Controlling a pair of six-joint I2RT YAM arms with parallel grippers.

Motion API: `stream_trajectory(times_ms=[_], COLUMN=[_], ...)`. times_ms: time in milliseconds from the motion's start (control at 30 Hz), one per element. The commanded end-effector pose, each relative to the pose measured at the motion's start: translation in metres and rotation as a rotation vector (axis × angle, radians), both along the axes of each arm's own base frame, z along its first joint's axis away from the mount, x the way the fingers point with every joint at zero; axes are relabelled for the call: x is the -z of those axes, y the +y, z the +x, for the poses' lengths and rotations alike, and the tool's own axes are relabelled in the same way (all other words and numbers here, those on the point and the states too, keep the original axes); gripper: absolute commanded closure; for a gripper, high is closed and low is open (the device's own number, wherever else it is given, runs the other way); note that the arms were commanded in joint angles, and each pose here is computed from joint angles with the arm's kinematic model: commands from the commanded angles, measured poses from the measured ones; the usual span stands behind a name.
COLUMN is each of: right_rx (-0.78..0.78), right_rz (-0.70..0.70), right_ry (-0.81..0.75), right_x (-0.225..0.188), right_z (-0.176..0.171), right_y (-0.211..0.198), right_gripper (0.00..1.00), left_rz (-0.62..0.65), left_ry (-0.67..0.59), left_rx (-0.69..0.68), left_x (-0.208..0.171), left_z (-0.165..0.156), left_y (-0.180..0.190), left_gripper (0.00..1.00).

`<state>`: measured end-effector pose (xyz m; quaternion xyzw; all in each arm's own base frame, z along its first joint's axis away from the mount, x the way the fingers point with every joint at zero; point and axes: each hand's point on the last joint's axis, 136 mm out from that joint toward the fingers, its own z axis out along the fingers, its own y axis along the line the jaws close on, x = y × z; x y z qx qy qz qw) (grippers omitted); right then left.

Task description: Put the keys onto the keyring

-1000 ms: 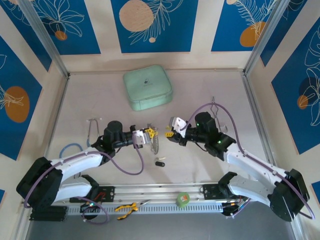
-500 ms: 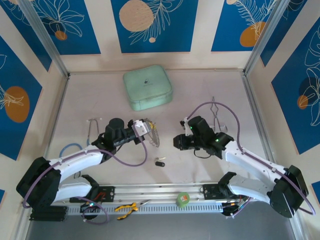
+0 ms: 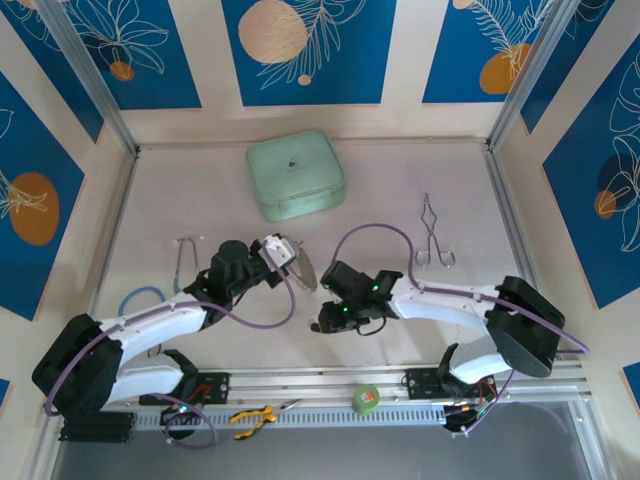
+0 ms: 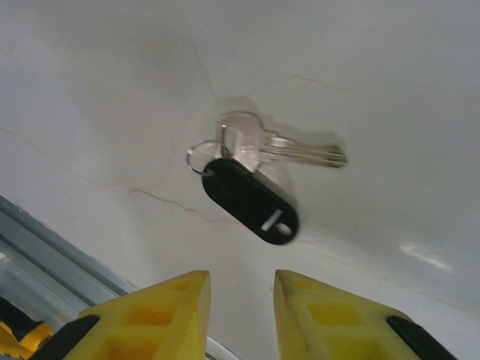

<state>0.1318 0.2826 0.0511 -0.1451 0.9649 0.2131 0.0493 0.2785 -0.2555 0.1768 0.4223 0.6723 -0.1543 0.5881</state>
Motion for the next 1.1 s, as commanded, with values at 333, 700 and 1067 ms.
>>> stream_trajectory(times_ms=[333,700,1067], right_rx=[0.071,0.06,0.056], right_rz=[-0.075,-0.175,-0.249], right_ry=[-0.07,-0.061,-0.044], right_x=[0.003,0.016,0.025], right_z=[0.013,0.018,0.019], right_y=[0.031,0.036,0.035], right_gripper=[0.6,0.6,0.7], left_rz=[-0.086,-0.096,-0.091], left_ry=[0.067,0.061,0.048], left_rx=[-0.23,-0.21,-0.203], left_x=[-0.003,-0.002,-0.004], left_z=[0.003,0.001,0.0], left_y=[0.038,0.036,0.036], left_gripper=[1.0,1.0,1.0])
